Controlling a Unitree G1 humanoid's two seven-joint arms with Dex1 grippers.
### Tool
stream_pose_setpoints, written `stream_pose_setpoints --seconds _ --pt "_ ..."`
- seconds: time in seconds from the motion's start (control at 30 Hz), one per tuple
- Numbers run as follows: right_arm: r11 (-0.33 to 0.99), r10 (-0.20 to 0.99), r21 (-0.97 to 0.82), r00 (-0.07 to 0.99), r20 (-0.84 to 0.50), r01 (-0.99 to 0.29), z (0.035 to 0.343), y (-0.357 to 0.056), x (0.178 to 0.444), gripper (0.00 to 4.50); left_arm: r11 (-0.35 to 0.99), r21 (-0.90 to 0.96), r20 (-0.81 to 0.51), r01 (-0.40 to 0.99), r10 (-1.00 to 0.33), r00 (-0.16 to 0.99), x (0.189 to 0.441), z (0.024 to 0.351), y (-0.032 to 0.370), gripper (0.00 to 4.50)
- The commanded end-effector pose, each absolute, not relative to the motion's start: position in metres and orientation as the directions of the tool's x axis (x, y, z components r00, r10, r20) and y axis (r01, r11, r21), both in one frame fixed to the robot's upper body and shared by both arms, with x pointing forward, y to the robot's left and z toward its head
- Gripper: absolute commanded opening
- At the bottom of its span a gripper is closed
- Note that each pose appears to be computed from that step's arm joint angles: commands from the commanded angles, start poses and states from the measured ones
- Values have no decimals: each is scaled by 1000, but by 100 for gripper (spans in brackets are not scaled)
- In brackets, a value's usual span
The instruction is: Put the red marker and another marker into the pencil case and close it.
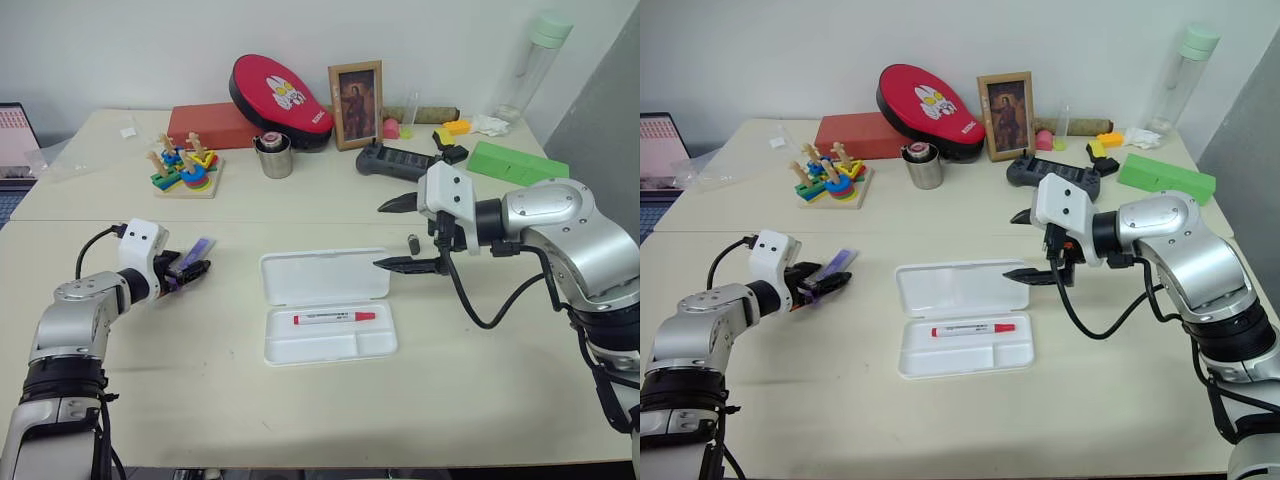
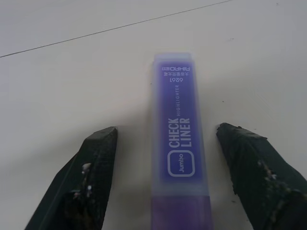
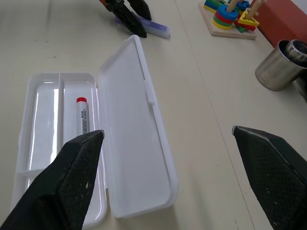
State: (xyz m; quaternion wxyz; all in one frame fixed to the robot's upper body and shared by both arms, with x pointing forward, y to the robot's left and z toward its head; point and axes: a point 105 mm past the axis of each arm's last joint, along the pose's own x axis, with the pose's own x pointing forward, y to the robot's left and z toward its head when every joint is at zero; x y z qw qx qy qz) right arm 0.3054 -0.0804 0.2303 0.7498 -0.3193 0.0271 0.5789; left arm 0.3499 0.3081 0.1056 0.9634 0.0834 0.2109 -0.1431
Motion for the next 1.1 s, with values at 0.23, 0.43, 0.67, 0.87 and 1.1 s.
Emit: stream_pose_setpoints --seconds 0.23,0.43,0.67,0.87,1.1 --pt "117 860 -495 337 -382 -861 241 -80 302 450 949 109 -492 295 -207 846 337 94 315 144" --pt "110 860 -506 337 -384 -856 240 -80 302 450 949 137 -483 283 -186 856 338 96 316 118" --pt "100 865 -506 326 -382 -857 238 -80 300 450 950 185 -403 251 -160 901 346 115 315 118" --pt "99 861 -501 327 -390 -860 236 -84 298 450 925 195 -174 325 -294 940 347 198 279 118" --pt "101 855 -496 330 -401 -862 235 -88 298 450 793 256 -61 552 -557 828 321 258 210 118"
